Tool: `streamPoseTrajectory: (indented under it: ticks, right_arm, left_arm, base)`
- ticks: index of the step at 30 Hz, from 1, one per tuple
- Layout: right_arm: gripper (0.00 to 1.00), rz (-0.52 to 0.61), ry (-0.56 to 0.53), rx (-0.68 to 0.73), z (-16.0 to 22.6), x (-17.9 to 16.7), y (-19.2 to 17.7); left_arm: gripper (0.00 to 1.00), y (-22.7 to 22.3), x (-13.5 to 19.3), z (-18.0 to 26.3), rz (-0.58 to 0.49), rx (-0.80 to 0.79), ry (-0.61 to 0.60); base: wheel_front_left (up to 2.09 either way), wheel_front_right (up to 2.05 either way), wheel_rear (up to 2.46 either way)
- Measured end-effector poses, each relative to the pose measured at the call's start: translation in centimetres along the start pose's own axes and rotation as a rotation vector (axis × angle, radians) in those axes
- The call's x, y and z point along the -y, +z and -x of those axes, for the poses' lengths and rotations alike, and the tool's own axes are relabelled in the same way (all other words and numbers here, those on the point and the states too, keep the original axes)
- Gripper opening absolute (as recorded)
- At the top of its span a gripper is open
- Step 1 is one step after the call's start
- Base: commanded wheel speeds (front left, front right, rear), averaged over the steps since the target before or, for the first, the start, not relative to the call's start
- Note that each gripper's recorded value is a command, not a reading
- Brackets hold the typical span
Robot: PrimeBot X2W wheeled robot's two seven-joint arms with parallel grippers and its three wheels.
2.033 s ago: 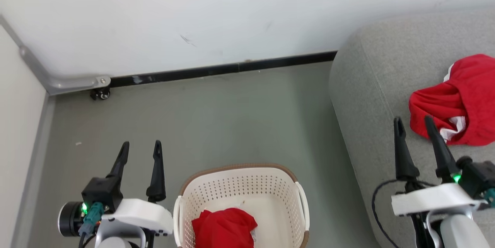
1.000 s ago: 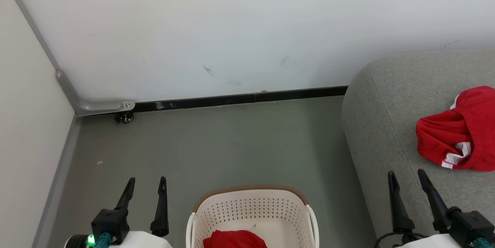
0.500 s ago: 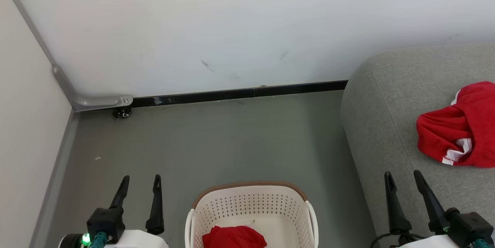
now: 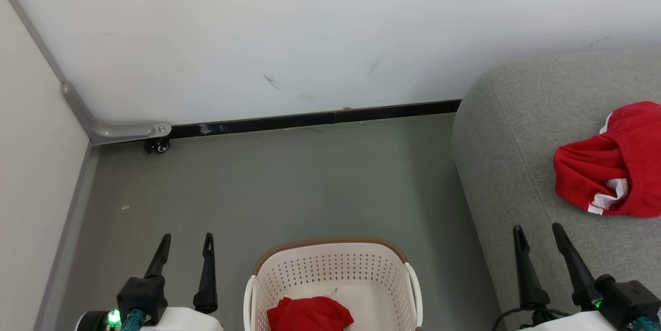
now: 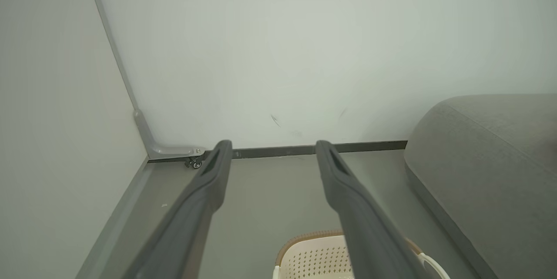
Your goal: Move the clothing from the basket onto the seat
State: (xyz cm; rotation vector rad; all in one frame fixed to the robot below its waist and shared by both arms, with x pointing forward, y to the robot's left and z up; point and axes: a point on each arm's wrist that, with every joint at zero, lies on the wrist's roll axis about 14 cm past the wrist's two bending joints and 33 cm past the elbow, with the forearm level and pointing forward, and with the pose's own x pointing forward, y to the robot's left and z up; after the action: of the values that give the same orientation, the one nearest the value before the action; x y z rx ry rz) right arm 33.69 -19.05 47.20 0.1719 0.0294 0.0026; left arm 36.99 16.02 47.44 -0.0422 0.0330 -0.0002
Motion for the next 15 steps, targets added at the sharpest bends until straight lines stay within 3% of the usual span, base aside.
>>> streamPoseTrajectory:
  ticks: [15]
  right_arm:
    - [1.00,0.001,-0.050,-0.039,1.0,1.5,-1.2]
  left_arm:
    - [1.00,-2.6,0.8,-0.7,-0.129,-0.078,-0.102]
  base:
    - [0.00,0.00,0.00]
